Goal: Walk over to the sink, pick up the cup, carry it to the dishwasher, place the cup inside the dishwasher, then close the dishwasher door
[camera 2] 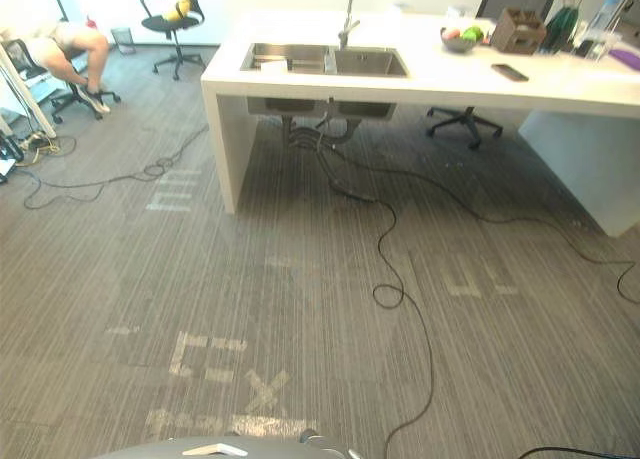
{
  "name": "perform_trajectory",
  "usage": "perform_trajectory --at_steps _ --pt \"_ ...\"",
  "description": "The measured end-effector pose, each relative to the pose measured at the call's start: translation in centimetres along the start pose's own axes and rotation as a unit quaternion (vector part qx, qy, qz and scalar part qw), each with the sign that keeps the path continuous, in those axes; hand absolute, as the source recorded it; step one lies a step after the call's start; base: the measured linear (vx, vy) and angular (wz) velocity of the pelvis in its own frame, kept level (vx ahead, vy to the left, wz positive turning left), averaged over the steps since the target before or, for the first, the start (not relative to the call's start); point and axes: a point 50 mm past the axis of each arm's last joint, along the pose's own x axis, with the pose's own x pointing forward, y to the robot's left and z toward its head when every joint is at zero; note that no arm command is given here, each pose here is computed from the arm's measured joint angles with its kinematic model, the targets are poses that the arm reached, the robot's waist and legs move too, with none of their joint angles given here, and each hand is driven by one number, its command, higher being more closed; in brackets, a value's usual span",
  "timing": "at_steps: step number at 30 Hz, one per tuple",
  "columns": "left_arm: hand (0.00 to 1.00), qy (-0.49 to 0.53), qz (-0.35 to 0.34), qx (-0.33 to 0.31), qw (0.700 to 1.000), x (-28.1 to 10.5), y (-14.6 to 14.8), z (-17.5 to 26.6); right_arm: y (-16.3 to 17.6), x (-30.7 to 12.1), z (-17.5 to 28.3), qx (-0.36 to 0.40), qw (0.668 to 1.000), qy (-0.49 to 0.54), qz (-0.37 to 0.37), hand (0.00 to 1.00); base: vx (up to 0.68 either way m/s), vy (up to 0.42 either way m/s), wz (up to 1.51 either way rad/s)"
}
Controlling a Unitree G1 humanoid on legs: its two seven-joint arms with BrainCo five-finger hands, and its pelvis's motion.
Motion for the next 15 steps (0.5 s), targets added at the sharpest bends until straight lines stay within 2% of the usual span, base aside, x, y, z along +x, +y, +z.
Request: perform_trajectory --at_steps 7,11,13,15 --pt "0.0 0.011 -0.045 0.027 0.999 -0.3 -0.1 1.0 0.7 0.0 1.5 0.007 1.0 -0.03 -0.002 0.0 0.07 0.001 0.07" --pt "0.0 -0.012 -0.055 0.016 0.998 -0.5 0.1 1.9 3.9 -0.2 5.0 -0.006 0.995 -0.09 0.044 0.0 0.06 0.004 0.14" --pt "0.0 -0.032 -0.041 -0.002 0.999 -0.3 -0.3 2.0 5.5 -0.6 6.6 -0.017 0.99 -0.123 0.062 0.0 0.01 0.017 0.35" --pt "0.0 -0.067 -0.022 0.007 0.997 0.0 -1.1 2.9 6.7 -0.8 7.2 -0.015 0.987 -0.142 0.08 0.0 -0.02 0.019 0.36"
